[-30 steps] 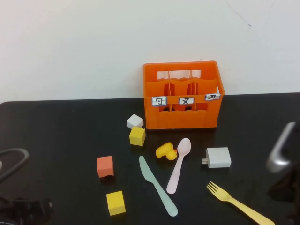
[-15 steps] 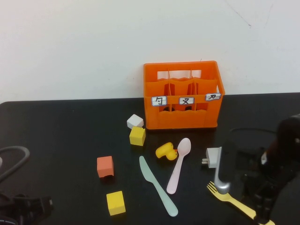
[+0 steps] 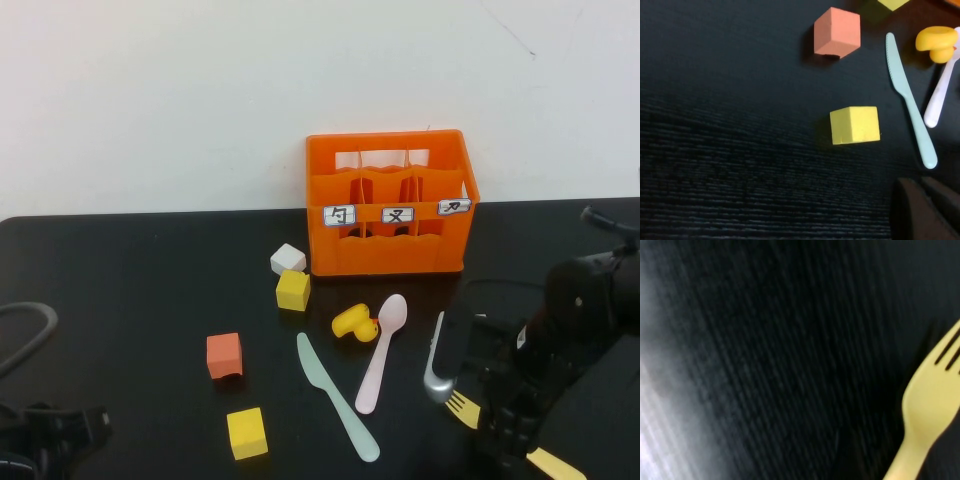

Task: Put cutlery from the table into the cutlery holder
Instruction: Pick up the fork

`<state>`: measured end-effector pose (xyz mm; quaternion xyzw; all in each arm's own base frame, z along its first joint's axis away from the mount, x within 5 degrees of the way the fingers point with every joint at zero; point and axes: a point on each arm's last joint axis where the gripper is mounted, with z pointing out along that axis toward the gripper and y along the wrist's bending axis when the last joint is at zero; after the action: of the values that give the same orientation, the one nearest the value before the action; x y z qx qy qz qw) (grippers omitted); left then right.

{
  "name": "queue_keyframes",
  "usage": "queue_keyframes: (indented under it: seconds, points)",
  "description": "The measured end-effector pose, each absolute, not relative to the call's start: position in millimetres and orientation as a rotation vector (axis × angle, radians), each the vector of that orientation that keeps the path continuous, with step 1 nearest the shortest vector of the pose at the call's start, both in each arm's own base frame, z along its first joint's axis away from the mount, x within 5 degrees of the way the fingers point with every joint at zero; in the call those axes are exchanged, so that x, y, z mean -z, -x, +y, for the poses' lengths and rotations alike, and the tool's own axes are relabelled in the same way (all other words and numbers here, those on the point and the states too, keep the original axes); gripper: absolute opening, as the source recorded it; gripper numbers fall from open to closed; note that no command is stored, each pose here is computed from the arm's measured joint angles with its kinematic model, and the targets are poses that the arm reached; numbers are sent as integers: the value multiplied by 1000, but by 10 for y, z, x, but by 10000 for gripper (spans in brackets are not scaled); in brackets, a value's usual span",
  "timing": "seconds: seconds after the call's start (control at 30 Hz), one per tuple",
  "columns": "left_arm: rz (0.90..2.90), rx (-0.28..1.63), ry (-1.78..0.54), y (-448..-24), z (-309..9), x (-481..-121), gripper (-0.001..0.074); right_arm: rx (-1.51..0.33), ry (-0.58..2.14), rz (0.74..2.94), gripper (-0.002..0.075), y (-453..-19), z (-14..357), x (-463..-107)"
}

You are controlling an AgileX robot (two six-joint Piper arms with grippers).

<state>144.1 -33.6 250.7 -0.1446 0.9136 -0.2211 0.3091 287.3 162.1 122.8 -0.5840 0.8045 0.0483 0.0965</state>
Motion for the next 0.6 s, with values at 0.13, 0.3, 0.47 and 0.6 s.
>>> queue_keyframes:
  seconds: [0.13,0.3,0.47,0.6]
  points:
    - [2408,583,383,-1445,-334,-2510,-1,-137,1728,2392,482,-2897,1628,-1120]
    - [2397,597,396,-1451,-339,-2518,-1,-105,1776,2380,454,-2907,1611,-1051]
    - [2394,604,395,-1453,-342,-2521,-1,-95,1799,2383,426,-2908,1603,-998]
    - [2393,604,392,-1453,-343,-2521,-1,-94,1804,2393,423,-2914,1603,-951]
